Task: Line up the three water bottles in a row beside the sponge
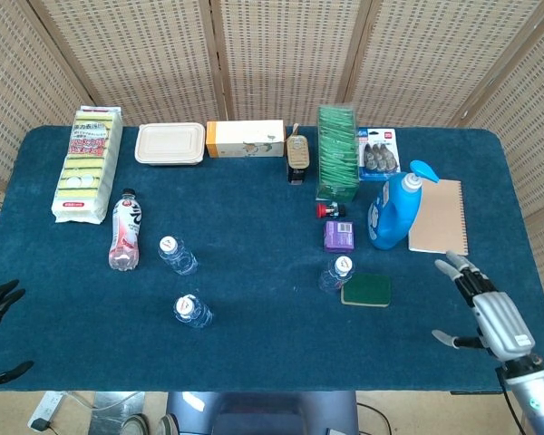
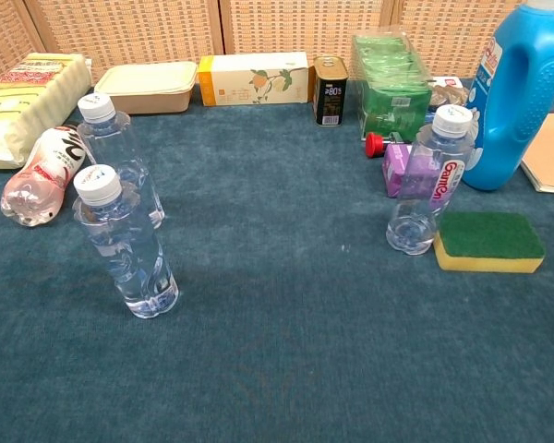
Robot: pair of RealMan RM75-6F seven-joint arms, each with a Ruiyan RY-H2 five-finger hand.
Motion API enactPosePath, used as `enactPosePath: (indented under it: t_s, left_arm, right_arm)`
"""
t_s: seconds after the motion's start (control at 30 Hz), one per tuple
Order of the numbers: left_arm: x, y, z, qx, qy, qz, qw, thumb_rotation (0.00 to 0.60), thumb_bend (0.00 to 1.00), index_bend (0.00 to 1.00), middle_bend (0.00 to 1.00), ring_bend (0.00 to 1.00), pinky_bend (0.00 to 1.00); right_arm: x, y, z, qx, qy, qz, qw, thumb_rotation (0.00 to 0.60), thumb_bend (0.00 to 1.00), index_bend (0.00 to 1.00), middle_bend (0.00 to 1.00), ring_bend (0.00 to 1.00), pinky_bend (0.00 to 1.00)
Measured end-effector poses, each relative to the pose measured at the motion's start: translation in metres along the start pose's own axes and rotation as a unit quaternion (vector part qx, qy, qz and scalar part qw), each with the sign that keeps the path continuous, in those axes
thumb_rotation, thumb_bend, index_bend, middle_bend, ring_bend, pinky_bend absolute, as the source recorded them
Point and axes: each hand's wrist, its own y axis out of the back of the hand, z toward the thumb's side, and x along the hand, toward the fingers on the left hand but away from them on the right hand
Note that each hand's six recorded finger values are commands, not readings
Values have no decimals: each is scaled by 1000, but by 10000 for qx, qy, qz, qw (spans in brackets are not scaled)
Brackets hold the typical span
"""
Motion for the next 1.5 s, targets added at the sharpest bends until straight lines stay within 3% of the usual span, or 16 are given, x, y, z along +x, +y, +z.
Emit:
enactPosePath:
  t_s: [0.2, 0.43, 0.8, 1.3, 1.5]
  left_arm:
    - [12, -19, -7, -412, -273, -563, 9972, 600, 132, 0, 0, 0, 49]
    - [34, -47, -6, -1139, -708, -686, 9886, 600, 131, 0, 0, 0, 49]
    - [81, -92, 31, -2127, -1493, -979, 9607, 600, 132, 0, 0, 0, 49]
    - [135, -141, 73, -2795, -1461, -1300, 9400, 600, 131, 0, 0, 0, 50]
    - [156, -162, 89, -2862, -1491, -1411, 9359, 600, 130, 0, 0, 0, 49]
  right_arm:
    - [34, -3, -6, -29, -210, -49, 9998, 600, 26, 81, 7, 0, 131]
    - [52, 3, -7, -195, -173, -257, 9993, 600, 25, 81, 7, 0, 131]
    - [57, 9, -13, -288, -166, -323, 9989, 600, 25, 82, 7, 0, 131]
    - [58, 10, -9, -409, -22, -273, 9988, 600, 25, 86, 2, 0, 130]
    - [61, 12, -7, -460, 42, -301, 9985, 600, 25, 86, 2, 0, 129]
